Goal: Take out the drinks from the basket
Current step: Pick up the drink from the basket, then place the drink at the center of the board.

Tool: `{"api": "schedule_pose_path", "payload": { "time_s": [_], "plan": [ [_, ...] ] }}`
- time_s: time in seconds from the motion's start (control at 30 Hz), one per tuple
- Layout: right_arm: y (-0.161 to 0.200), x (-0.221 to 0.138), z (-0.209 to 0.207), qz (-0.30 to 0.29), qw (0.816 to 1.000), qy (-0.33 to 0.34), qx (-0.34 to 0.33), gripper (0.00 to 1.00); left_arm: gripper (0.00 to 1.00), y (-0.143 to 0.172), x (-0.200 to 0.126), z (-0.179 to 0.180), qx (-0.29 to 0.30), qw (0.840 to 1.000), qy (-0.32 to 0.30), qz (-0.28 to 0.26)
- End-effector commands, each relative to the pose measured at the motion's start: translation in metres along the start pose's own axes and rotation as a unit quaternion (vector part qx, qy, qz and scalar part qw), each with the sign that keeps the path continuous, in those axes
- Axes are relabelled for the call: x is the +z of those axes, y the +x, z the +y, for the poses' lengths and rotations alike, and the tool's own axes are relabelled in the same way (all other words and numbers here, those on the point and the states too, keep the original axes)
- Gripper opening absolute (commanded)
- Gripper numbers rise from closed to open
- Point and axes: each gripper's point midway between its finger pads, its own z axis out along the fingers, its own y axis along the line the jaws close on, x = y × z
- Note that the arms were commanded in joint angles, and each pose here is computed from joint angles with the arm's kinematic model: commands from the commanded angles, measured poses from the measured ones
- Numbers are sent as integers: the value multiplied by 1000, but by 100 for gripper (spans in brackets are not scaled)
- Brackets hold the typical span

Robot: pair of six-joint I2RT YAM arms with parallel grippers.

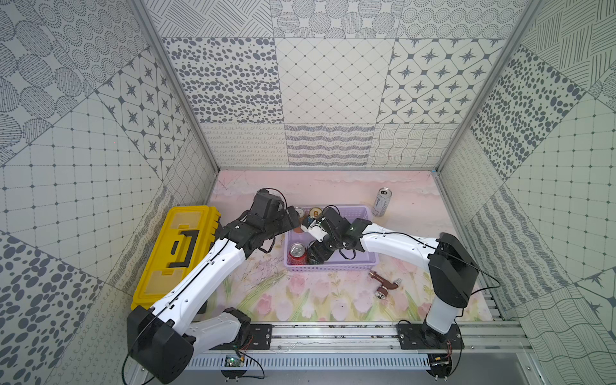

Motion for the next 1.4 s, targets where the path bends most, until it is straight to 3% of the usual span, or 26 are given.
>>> {"api": "schedule_pose_path", "payload": {
  "time_s": [0.0, 0.23, 0.57, 0.73, 0.87, 1.03, 1.37],
  "plan": [
    [-9, -7, -2, -25, 1000, 7, 4, 52, 100, 1, 2, -3, 6, 1000, 7, 5],
    [-36, -45, -14, -92, 995, 27, 21, 46, 100, 4, 5, -4, 6, 1000, 8, 11],
    [-69, -142, -51, -208, 972, 75, 76, 45, 100, 3, 6, -4, 7, 1000, 7, 12],
    [-45, -192, -117, -242, 939, 180, 164, 45, 100, 3, 6, -4, 8, 1000, 7, 12],
    [-7, -223, -169, -245, 897, 277, 244, 45, 100, 2, 5, -5, 8, 1000, 9, 11],
    [38, -225, -208, -217, 856, 357, 305, 44, 100, 1, 4, -5, 8, 1000, 9, 9],
    [63, -177, -248, -185, 841, 375, 344, 45, 100, 3, 6, -5, 10, 1000, 9, 12]
  ]
}}
